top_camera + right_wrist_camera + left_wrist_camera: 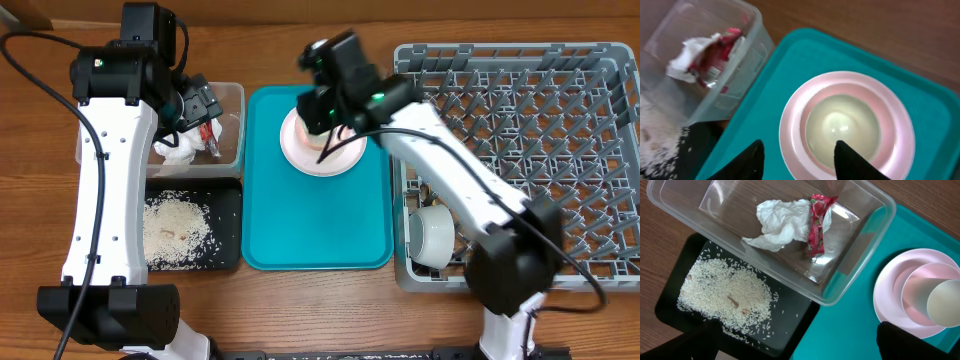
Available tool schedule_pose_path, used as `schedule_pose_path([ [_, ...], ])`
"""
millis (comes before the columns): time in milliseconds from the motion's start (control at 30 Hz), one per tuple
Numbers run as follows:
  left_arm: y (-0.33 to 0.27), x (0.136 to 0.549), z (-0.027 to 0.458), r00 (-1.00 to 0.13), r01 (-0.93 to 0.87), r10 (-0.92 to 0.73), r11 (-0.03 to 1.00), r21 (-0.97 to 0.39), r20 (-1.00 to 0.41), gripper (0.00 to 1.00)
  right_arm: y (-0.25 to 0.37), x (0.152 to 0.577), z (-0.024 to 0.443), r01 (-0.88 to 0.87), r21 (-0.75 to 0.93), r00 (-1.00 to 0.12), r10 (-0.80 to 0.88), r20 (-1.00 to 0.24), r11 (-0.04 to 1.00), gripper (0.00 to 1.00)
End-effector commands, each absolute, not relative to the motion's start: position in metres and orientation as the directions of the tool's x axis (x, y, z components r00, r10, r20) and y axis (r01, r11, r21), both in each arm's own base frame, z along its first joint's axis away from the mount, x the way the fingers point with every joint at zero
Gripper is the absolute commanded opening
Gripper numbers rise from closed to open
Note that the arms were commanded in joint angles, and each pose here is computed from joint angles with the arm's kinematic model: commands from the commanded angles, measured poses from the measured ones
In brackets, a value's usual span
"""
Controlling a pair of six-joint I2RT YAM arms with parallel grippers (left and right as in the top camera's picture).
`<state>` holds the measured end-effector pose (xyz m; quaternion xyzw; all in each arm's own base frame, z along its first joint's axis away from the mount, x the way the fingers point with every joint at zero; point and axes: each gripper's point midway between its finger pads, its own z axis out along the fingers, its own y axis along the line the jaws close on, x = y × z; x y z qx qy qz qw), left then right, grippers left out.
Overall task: Sort waste into correct bins and load items into the dishwasher
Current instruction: 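Close the right gripper on the white cup atop the pink plate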
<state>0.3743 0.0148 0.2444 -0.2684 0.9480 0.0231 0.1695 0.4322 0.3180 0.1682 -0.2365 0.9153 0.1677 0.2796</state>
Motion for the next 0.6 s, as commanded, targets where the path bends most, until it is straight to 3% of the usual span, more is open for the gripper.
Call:
schedule_pose_path([
  [0,0.016,0.375,0.248,-0.794,-0.517,-0.499,0.855,-0.045,-0.347,1.0,0.334,0.435,0.162,-0.592,0.096,-0.665,-0.418,-0.619,0.8,0.36],
  [300,0.016,0.375,0.248,-0.794,-0.517,-0.499,0.855,-0.045,-0.347,1.0,0.337,0.448,0.111,-0.581,0.036,-0.678,-0.459,-0.574,0.813,0.32],
  [567,0.016,0.375,0.248,-0.794,-0.517,-0.499,0.855,-0.045,-0.347,1.0,0.32,0.45,0.093,-0.545,-0.02,-0.699,-0.467,-0.541,0.838,0.26],
])
